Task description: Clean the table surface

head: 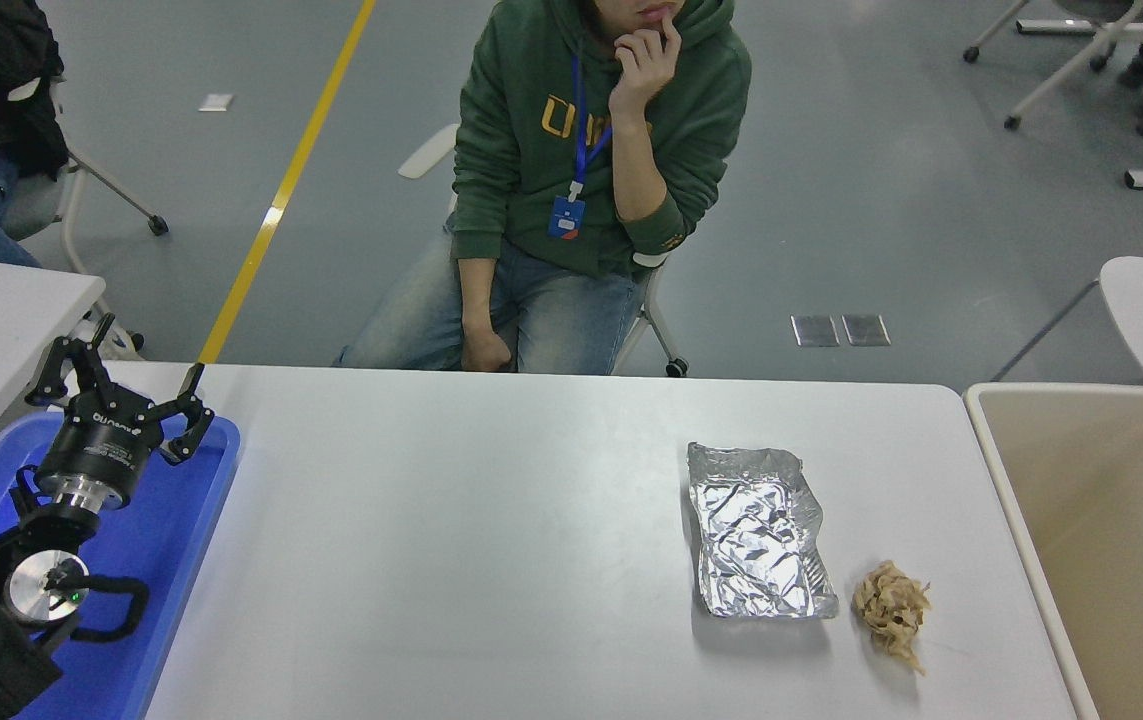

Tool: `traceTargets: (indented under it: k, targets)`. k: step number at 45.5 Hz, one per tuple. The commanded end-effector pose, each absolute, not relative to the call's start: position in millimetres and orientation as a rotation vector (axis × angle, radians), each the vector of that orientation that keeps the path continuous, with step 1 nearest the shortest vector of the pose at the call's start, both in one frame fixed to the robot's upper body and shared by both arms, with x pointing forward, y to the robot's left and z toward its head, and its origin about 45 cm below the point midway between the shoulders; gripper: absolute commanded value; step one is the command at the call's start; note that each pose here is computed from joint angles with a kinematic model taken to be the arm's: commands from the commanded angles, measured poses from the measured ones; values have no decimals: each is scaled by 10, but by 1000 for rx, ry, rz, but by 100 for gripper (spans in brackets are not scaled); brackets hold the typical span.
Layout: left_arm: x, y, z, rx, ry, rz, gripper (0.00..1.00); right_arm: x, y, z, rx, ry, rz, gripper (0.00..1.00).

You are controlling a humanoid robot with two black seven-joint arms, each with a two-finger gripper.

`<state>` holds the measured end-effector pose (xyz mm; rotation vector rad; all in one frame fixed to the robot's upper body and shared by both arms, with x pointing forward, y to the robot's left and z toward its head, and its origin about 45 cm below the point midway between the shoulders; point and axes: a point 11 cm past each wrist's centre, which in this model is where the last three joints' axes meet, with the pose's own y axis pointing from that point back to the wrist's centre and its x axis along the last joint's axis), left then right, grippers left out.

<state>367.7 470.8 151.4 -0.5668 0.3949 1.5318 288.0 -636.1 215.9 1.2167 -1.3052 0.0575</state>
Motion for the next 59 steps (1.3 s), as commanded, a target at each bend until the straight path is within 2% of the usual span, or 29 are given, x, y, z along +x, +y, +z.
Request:
traceTargets:
  k: [1, 19, 35, 50, 52, 53, 56, 57, 59]
  targets:
    - [3677, 4708, 1514, -566, 395, 1532, 100, 2951, -6254, 1588, 1124, -1309, 44, 0]
    - [3677, 4708, 1514, -566, 395, 1532, 100, 2999, -5777, 836, 1086, -1335, -66, 0]
    - [3677, 4708, 1514, -566, 395, 1532, 100, 3048, -5388, 540, 1093, -1421, -106, 0]
    - [3677, 4708, 1514, -566, 395, 1532, 100, 3024, -5355, 498, 1080, -1467, -120, 0]
    - [3677, 4708, 1514, -566, 395, 1532, 100, 3017, -5357, 493, 1080, -1471, -124, 15]
    - [3677, 4708, 1514, -566, 395, 1532, 100, 3017, -5358, 494, 1079, -1476, -126, 29]
    - [3677, 4709, 1515, -567, 394, 1532, 100, 3023, -5370, 509, 1073, -1498, -131, 90]
    - [3677, 4709, 1515, -567, 394, 1532, 100, 3022, -5373, 511, 1071, -1509, -136, 96]
    - [3677, 4709, 1515, -567, 394, 1532, 100, 3020, -5375, 511, 1074, -1537, -157, 98]
